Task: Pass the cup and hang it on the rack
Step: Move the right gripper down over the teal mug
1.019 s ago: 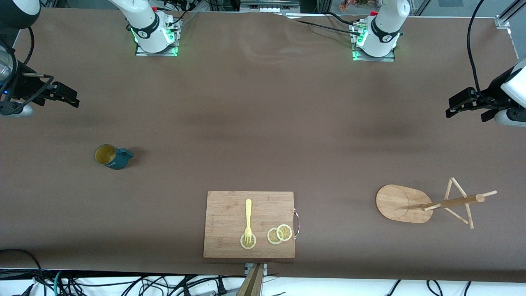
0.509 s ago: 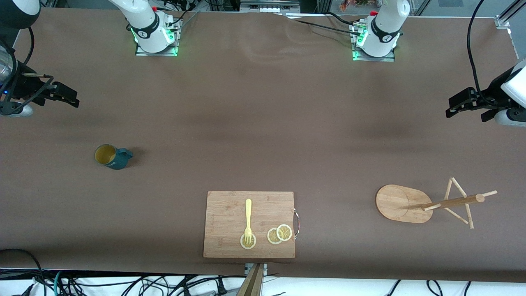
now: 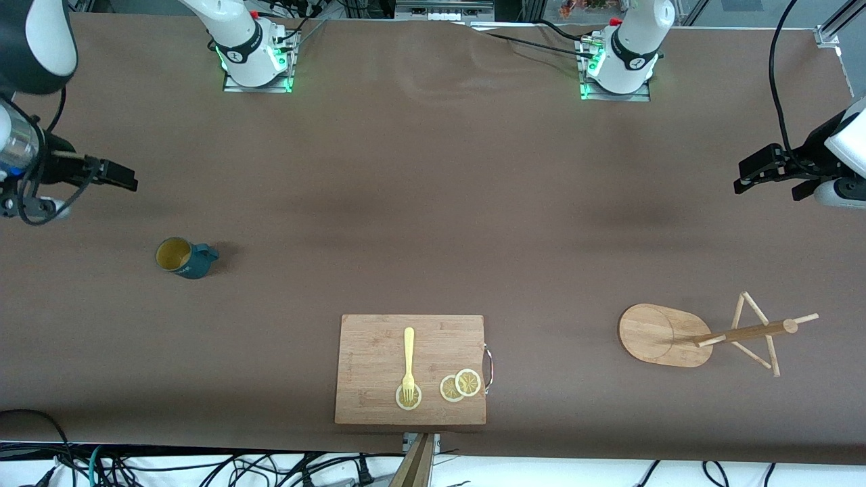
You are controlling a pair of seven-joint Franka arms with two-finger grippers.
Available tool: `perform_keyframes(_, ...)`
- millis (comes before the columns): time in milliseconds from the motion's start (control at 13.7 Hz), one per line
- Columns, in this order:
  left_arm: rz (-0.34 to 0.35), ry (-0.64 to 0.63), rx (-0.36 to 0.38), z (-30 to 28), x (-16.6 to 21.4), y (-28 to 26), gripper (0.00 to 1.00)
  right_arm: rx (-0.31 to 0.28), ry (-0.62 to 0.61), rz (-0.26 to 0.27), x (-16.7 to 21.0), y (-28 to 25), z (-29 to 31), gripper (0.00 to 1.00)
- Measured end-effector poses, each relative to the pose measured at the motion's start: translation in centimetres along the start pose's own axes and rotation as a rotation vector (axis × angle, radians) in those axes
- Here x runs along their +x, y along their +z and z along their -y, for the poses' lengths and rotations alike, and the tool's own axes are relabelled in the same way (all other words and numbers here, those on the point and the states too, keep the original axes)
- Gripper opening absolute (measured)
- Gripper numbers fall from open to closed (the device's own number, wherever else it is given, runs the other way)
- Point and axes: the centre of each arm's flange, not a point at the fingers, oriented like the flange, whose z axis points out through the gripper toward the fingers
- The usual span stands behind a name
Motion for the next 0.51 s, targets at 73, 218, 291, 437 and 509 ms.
perform_keyframes(73,0.000,0.000,0.000,0.0,0.0,0.0,1.00,-0.002,-0.014,-0.009,0.8,0.7,-0.6,1.00)
perform_keyframes(218,0.000,-0.001,0.000,0.0,0.0,0.0,1.00,-0.006,-0.011,-0.020,2.1,2.0,-2.3,1.00)
perform_keyframes(291,0.000,-0.001,0.000,0.0,0.0,0.0,1.00,-0.012,-0.008,-0.034,2.8,2.9,-3.2,1.00)
perform_keyframes(437,0.000,-0.001,0.000,0.1,0.0,0.0,1.00,-0.027,-0.013,-0.038,4.5,5.7,-4.4,1.00)
perform_keyframes(509,0.000,-0.001,0.000,0.1,0.0,0.0,1.00,-0.030,-0.019,-0.019,5.3,7.9,-4.7,1.00)
